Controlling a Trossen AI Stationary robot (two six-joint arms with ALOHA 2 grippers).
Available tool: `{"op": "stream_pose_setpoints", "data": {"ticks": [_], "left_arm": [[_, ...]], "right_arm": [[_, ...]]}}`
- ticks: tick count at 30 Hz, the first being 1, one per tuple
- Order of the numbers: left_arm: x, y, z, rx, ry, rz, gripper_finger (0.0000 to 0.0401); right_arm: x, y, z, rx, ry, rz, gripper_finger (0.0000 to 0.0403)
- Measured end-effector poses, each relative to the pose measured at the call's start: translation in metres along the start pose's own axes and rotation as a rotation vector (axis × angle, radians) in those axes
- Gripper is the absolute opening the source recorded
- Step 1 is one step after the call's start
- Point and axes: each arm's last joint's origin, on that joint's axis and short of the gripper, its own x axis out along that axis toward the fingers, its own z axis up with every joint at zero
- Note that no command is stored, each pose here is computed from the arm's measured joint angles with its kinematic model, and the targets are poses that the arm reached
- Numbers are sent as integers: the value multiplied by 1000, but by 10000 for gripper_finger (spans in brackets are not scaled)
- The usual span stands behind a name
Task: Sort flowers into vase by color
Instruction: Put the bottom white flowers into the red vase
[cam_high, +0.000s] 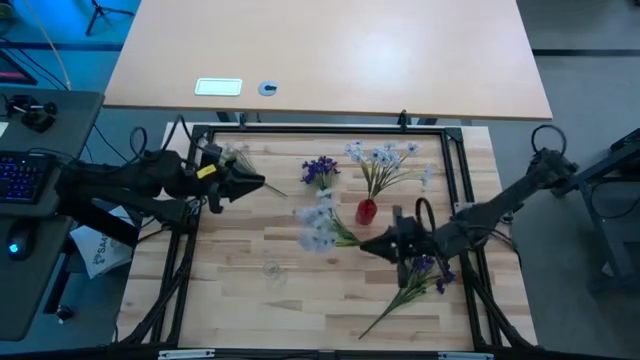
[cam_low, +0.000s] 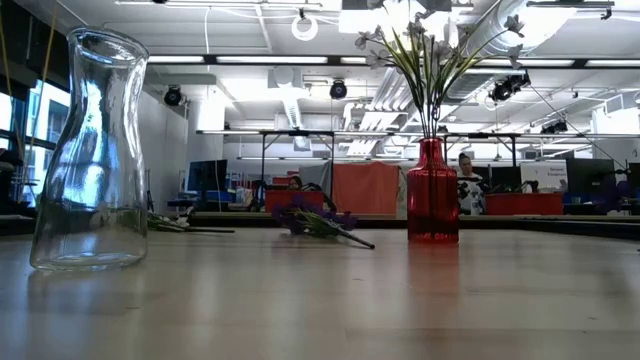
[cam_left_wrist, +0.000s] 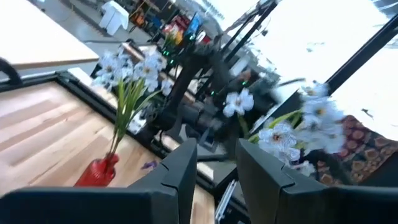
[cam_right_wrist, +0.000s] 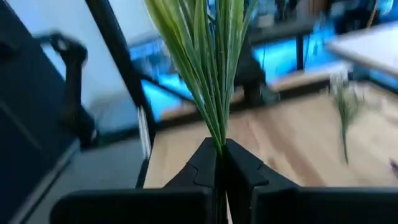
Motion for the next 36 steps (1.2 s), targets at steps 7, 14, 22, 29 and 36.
{"op": "stream_pose_setpoints", "data": {"ticks": [7, 14, 22, 29, 36], "left_arm": [[0, -4, 5, 36, -54, -36, 101], [11, -2, -2, 63, -17, -16, 101], [72, -4, -61, 250, 163, -21, 101], [117, -14, -98, 334, 88, -130, 102], [140, -28, -90, 379, 52, -151, 119]], "right_arm": [[11, -51, -43, 38, -385, -130, 2], [11, -68, -47, 99, -558, -23, 1], [14, -60, -26, 50, -628, 6, 1], [20, -54, -18, 71, -600, 43, 1], [27, -40, -1, 43, -563, 111, 1]]}}
